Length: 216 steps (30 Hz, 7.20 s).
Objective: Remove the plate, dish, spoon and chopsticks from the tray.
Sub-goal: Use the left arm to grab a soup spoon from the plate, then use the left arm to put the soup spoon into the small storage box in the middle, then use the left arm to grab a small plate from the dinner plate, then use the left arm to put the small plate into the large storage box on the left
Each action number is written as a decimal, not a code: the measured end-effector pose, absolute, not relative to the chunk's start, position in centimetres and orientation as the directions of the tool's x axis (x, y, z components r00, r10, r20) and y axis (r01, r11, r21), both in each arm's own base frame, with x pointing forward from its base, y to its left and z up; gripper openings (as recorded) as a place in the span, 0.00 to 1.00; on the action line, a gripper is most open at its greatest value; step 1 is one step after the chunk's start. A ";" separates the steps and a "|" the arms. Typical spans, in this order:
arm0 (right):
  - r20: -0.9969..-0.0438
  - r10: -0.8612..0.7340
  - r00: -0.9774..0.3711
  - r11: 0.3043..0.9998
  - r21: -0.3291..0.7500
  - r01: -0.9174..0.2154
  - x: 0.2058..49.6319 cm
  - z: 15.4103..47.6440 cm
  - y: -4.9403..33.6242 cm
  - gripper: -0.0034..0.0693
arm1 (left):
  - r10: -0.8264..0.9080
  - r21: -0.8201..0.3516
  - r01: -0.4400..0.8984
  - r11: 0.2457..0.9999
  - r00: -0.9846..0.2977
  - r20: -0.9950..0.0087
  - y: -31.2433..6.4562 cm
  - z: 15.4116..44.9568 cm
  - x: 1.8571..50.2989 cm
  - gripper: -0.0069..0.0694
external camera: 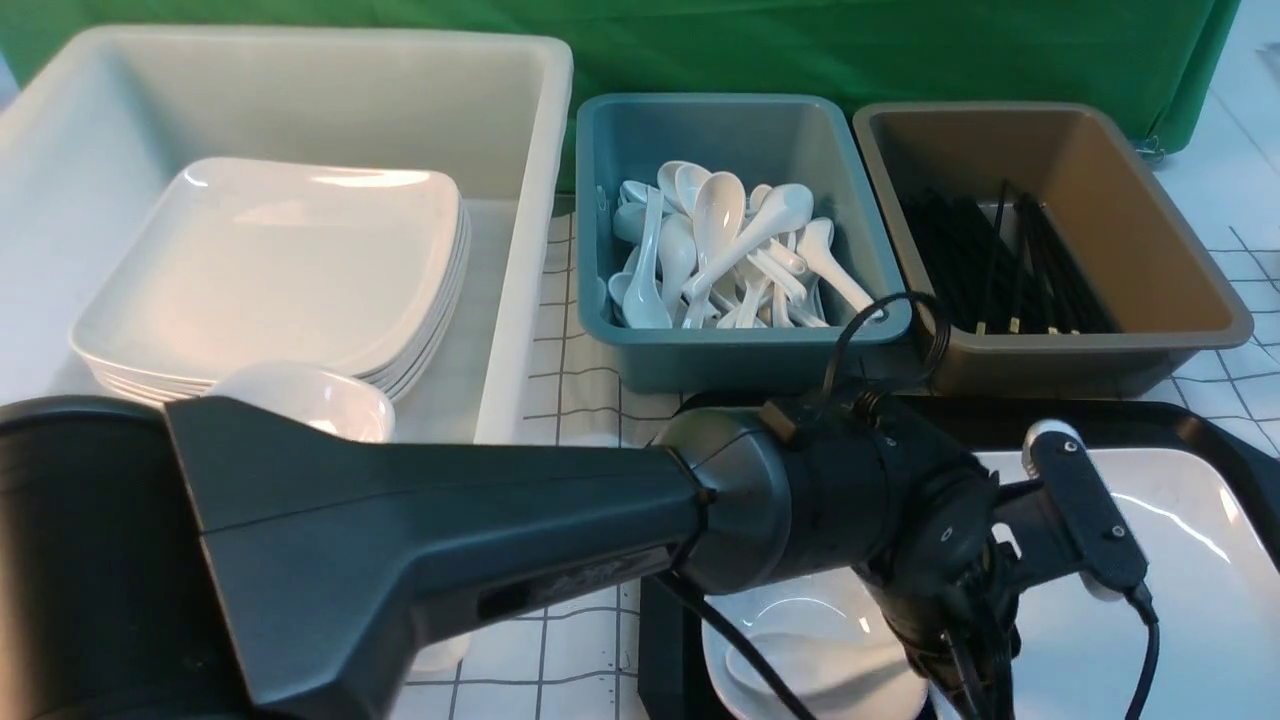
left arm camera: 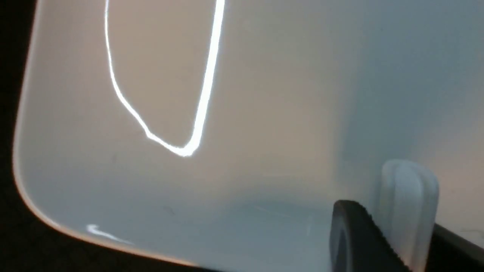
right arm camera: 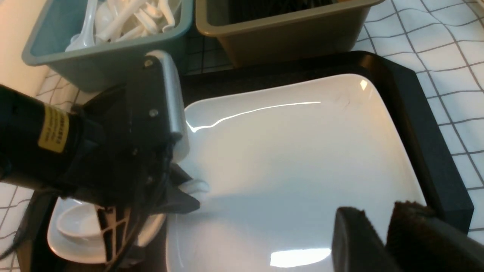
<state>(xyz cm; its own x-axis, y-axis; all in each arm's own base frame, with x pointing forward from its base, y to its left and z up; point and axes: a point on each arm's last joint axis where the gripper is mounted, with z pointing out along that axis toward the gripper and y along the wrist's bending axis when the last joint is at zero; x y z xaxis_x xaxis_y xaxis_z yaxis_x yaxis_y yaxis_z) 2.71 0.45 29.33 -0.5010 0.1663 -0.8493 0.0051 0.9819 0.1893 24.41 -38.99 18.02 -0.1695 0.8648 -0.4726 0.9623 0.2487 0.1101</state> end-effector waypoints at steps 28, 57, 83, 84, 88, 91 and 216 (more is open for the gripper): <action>-0.787 0.156 -0.596 0.984 0.178 0.023 2.1 28.4 0.4 0.33 | 0.146 -0.264 0.363 0.894 -0.791 -0.594 -19.7 27.1 42.4 0.18; -0.805 0.208 -0.555 0.974 0.222 0.043 2.4 28.8 0.4 0.36 | -0.079 -0.189 0.330 0.925 -0.321 -0.944 -19.2 27.7 48.1 0.45; -0.802 0.211 -0.558 0.973 0.225 0.045 2.4 28.8 0.4 0.37 | 0.396 -0.252 0.662 0.706 -0.664 -0.635 -17.9 34.4 37.6 0.09; -0.802 0.211 -0.558 0.973 0.225 0.045 2.4 28.8 0.4 0.37 | 0.439 -0.258 0.683 0.683 -0.666 -0.603 -17.8 34.3 37.1 0.09; -0.802 0.211 -0.558 0.973 0.225 0.045 2.4 28.8 0.4 0.37 | 0.507 -0.294 0.686 0.665 -0.704 -0.497 -17.4 33.1 35.7 0.09; -0.803 0.211 -0.558 0.973 0.225 0.045 2.4 28.8 0.4 0.37 | 0.498 -0.367 0.649 0.666 -0.753 -0.429 -17.4 31.4 34.6 0.09; -0.823 0.233 -0.519 0.968 0.245 0.046 3.7 27.1 0.5 0.38 | -0.310 -0.226 -0.235 0.945 -0.864 -0.397 5.0 28.1 27.8 0.10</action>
<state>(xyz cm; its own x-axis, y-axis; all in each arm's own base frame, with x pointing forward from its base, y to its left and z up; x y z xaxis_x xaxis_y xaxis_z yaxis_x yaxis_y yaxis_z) 3.66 0.51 27.12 -0.5186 0.2329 -0.8227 0.0463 0.9684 0.2449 27.83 5.00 28.09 -0.8638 -0.3100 -0.3973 -0.2352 0.9452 -0.2263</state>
